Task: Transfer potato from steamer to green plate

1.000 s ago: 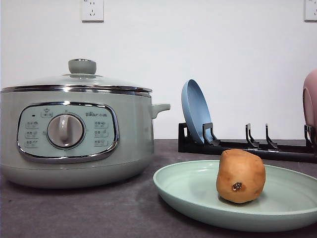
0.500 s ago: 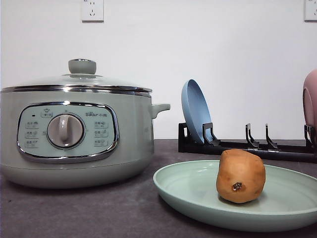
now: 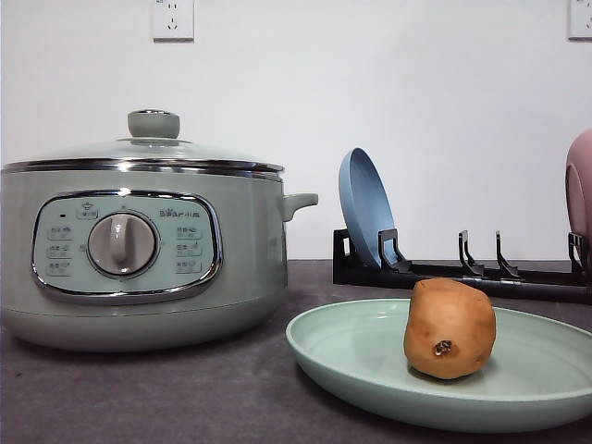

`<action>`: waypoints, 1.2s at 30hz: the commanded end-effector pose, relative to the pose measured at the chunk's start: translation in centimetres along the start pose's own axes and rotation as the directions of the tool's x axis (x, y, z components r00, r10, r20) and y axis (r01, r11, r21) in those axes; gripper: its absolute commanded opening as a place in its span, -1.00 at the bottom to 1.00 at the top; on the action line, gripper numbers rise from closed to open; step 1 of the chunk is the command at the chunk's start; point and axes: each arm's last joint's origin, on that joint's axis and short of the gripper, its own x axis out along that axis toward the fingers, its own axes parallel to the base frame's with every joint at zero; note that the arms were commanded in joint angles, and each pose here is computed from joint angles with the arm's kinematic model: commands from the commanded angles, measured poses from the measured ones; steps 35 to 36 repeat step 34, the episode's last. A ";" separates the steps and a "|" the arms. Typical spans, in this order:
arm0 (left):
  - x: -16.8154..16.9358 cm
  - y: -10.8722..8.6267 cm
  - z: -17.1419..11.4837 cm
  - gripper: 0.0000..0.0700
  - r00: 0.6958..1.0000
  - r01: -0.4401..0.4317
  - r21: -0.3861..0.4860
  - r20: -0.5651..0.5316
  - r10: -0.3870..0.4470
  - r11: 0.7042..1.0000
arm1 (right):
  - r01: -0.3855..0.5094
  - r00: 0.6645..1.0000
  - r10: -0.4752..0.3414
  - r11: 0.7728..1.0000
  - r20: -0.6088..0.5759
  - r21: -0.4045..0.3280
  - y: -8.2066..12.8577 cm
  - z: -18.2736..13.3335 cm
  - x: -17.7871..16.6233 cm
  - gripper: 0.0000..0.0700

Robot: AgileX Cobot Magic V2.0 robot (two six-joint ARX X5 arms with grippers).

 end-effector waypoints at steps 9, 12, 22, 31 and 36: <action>0.2 0.0 -0.7 -0.99 1.000 0.000 -0.002 -0.024 0.000 1.000 | 0.001 1.000 -0.001 1.000 0.005 0.006 0.0 -0.1 0.0 -1.00; 0.2 0.0 -0.7 -0.99 1.000 0.000 -0.002 -0.024 0.000 1.000 | 0.001 1.000 -0.001 1.000 0.005 0.006 0.0 -0.1 0.0 -1.00; 0.2 0.0 -0.7 -0.99 1.000 -0.001 -0.002 -0.024 0.001 1.000 | 0.001 1.000 -0.001 1.000 0.005 0.006 0.0 -0.1 0.0 -1.00; 0.2 0.0 -0.7 -0.99 1.000 0.000 -0.002 -0.024 0.000 1.000 | 0.001 1.000 -0.001 1.000 0.005 0.006 0.0 -0.1 0.0 -1.00; 0.2 0.0 -0.7 -0.99 1.000 0.000 -0.002 -0.024 0.000 1.000 | 0.001 1.000 -0.001 1.000 0.005 0.006 0.0 -0.1 0.0 -1.00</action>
